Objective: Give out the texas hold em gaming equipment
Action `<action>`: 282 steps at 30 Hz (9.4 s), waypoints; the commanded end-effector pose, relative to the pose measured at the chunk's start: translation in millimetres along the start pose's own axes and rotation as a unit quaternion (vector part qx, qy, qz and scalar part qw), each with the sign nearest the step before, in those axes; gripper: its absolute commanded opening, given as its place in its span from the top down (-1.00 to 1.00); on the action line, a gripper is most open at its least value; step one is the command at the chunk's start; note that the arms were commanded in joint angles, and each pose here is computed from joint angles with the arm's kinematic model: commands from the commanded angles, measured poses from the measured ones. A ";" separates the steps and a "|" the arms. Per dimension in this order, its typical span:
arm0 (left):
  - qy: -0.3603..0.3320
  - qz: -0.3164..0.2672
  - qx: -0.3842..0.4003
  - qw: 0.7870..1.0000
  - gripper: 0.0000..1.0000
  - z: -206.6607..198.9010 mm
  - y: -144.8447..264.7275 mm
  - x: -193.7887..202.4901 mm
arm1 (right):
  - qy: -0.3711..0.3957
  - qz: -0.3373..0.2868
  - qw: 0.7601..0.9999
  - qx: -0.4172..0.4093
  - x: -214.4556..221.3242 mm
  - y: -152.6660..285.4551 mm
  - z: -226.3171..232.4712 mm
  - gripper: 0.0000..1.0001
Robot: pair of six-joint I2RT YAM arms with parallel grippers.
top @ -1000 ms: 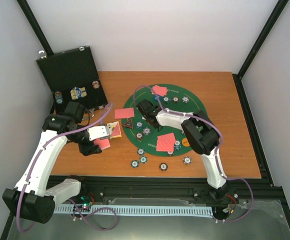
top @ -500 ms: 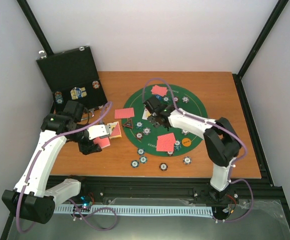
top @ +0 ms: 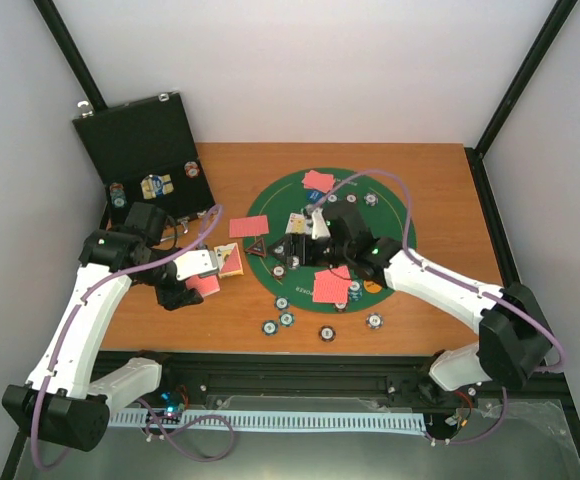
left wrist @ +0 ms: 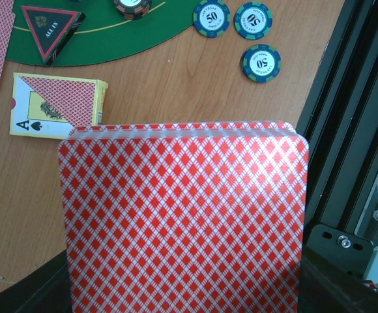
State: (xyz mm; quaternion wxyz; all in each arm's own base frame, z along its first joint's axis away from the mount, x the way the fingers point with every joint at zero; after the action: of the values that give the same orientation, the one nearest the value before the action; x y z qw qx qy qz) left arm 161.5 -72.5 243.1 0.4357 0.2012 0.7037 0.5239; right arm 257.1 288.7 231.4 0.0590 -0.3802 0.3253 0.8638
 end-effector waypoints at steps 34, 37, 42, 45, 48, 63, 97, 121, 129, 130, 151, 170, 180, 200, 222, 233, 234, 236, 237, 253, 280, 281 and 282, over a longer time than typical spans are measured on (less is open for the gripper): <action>-0.007 -0.014 -0.006 1.000 0.46 -3.0 4.8 -1.9 | -0.121 0.068 0.943 -0.302 45.1 -92.0 157.2 -0.82; -0.007 -0.014 -0.004 1.000 0.46 -3.8 5.5 -1.8 | -0.122 0.072 0.941 -0.307 43.2 -100.8 160.5 -0.81; -0.008 -0.012 -0.004 1.000 0.46 -5.2 6.5 -0.4 | -0.127 0.077 0.936 -0.320 39.4 -113.9 165.4 -0.78; -0.009 -0.012 -0.005 1.000 0.46 -4.9 6.8 -0.3 | -0.133 0.078 0.933 -0.326 37.8 -121.1 167.4 -0.77; -0.009 -0.012 -0.005 1.000 0.46 -5.4 7.4 -0.5 | -0.143 0.081 0.930 -0.329 38.9 -127.9 166.3 -0.73; -0.012 -0.012 -0.008 1.000 0.46 -5.0 8.9 -0.5 | -0.166 0.095 0.935 -0.299 55.6 -129.6 127.9 -0.38; -0.008 -0.011 -0.002 1.000 0.46 -2.9 6.5 -3.1 | -0.133 0.089 0.953 -0.258 45.7 -77.8 108.3 0.54; -0.005 -0.007 0.000 1.000 0.45 -1.4 3.6 -2.8 | 0.116 0.175 0.919 0.334 -13.5 22.2 -90.0 0.83; -0.005 -0.004 -0.002 1.000 0.46 -1.8 4.3 -1.4 | 0.256 0.230 0.746 0.570 -46.2 5.4 -158.8 0.94; -0.005 -0.004 -0.003 1.000 0.46 -1.6 4.1 -1.5 | 0.267 0.232 0.727 0.589 -49.3 3.0 -164.0 0.95; -0.006 0.003 0.002 1.000 0.46 -2.0 -0.7 1.9 | 0.027 0.236 0.940 0.246 -14.1 -46.0 -178.9 -0.36; -0.005 0.005 0.003 1.000 0.45 -0.4 -3.5 1.8 | 0.025 0.264 0.928 0.260 9.8 -77.8 -191.1 -0.34; -0.005 0.005 0.001 1.000 0.46 -0.5 -3.7 2.6 | 0.030 0.257 0.931 0.258 9.1 -86.6 -175.4 -0.09; -0.009 0.008 -0.002 1.000 0.46 1.3 -1.9 1.4 | 0.032 0.290 0.915 0.278 13.4 -109.2 -194.3 -0.57; -0.009 0.004 0.005 1.000 0.46 -2.7 -1.7 2.5 | -0.037 0.243 0.905 0.349 11.8 -115.6 -176.8 -0.69; -0.012 0.003 0.004 1.000 0.47 -3.1 -2.6 3.3 | -0.103 0.229 0.884 0.393 24.1 -118.2 -184.0 -0.58; -0.012 0.003 0.005 1.000 0.47 -3.1 -3.0 3.6 | -0.106 0.230 0.884 0.393 26.6 -118.4 -184.6 -0.57; -0.012 0.002 0.003 1.000 0.47 -2.9 -2.5 3.5 | -0.110 0.234 0.883 0.391 31.9 -119.4 -185.9 -0.56; -0.013 0.002 0.002 1.000 0.47 -2.9 -2.3 3.5 | -0.111 0.235 0.883 0.391 33.6 -119.3 -186.0 -0.54; -0.012 0.000 0.002 1.000 0.47 -4.2 0.1 3.2 | -0.114 0.198 0.907 0.354 21.8 -105.0 -169.9 -0.13; -0.014 0.001 0.000 1.000 0.47 -4.7 1.3 3.8 | -0.238 0.130 0.877 0.396 18.7 -95.3 -177.0 -0.59; -0.015 0.000 -0.001 1.000 0.47 -4.6 1.4 4.0 | -0.246 0.129 0.874 0.398 20.8 -96.5 -177.8 -0.59; -0.016 0.001 -0.001 1.000 0.47 -4.5 0.9 4.4 | -0.252 0.129 0.871 0.401 23.1 -97.5 -179.3 -0.59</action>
State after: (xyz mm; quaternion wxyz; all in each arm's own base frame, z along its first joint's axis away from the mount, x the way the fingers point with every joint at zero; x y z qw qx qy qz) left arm 158.7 -69.9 236.9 0.4285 0.2075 0.7013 0.5306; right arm 384.4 252.0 88.6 0.1405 -0.0954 0.6599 0.7319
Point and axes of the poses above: each gripper's point midway between its finger pads, its own y axis back along the fingers, its own z axis along the line the jaws close on, x = y × z, the point moved 5 cm from there along y, back along the fingers, and after that the axes turned 14 degrees about y, right-handed, at the moved point
